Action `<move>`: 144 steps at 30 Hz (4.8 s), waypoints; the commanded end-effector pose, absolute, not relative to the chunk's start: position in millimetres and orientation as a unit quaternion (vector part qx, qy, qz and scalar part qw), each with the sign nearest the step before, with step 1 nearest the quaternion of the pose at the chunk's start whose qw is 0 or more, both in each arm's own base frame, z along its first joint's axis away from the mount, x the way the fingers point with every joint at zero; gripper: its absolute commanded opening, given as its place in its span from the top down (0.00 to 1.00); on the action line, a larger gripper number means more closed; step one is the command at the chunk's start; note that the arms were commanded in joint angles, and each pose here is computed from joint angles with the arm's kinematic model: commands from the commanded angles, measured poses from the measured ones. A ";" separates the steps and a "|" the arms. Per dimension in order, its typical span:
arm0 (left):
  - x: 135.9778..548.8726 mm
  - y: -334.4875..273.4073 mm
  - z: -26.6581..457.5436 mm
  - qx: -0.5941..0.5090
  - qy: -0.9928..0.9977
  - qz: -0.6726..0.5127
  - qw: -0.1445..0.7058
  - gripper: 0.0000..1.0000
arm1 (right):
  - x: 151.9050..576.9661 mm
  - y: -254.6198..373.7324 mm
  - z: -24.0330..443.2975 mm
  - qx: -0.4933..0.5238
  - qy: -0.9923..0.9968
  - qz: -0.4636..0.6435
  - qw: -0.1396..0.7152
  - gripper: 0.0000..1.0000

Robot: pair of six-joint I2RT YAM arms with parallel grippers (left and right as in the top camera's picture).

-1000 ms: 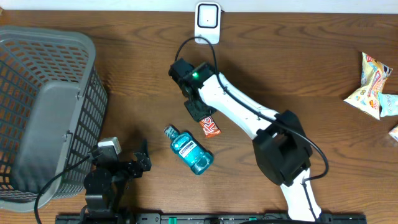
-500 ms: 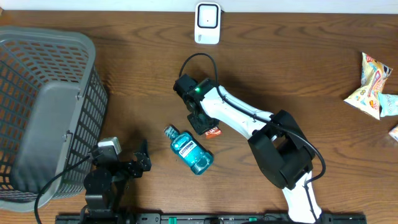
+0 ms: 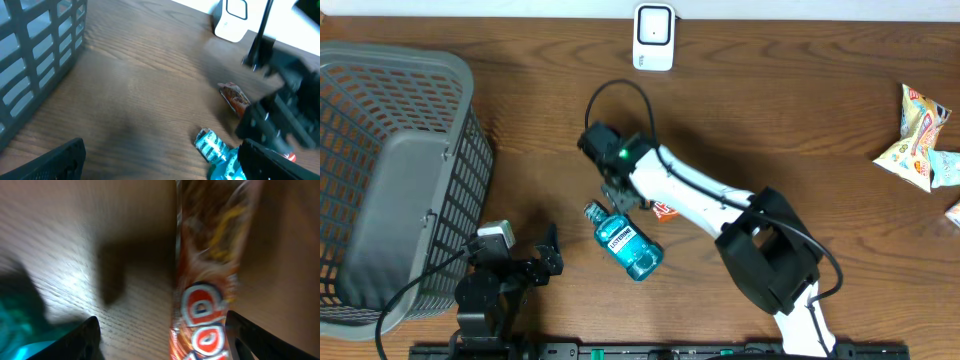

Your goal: Scan the item barcode

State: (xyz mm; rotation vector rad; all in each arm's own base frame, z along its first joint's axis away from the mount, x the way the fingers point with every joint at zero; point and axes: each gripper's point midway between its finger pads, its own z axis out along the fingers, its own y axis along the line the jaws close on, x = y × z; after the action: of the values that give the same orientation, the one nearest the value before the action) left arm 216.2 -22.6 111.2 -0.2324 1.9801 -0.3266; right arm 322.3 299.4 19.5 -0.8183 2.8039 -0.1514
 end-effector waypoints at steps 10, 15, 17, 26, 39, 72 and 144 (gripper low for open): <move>214.2 -25.1 101.2 -0.090 0.839 -0.138 0.519 0.02 | 331.8 248.4 -17.7 -0.252 0.951 -0.132 0.122 0.45; 214.2 -25.1 101.2 -0.090 0.839 -0.138 0.519 0.02 | 315.7 240.6 -42.2 -0.277 0.951 -0.120 0.071 0.62; 214.2 -25.1 101.2 -0.090 0.839 -0.138 0.519 0.02 | 310.7 241.1 -50.3 -0.282 0.951 -0.113 0.056 0.75; 214.2 -25.1 101.2 -0.090 0.839 -0.138 0.519 0.02 | 313.1 254.0 -38.1 -0.297 0.954 -0.029 0.007 0.99; 214.2 -25.1 101.2 -0.090 0.839 -0.138 0.519 0.02 | 286.5 301.9 119.6 -0.328 0.762 0.553 -0.074 0.99; 214.2 -25.1 101.2 -0.090 0.839 -0.138 0.519 0.02 | 292.4 252.7 38.1 -0.370 0.926 -0.067 -0.024 0.10; 214.2 -25.1 101.2 -0.090 0.839 -0.138 0.519 0.02 | 233.3 269.1 -5.1 -0.398 0.913 -0.086 0.033 0.39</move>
State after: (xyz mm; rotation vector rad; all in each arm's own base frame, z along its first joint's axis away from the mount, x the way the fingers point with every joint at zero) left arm 216.2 -22.6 111.2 -0.2324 1.9801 -0.3266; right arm 240.4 275.9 4.1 -1.2166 2.7773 -0.2602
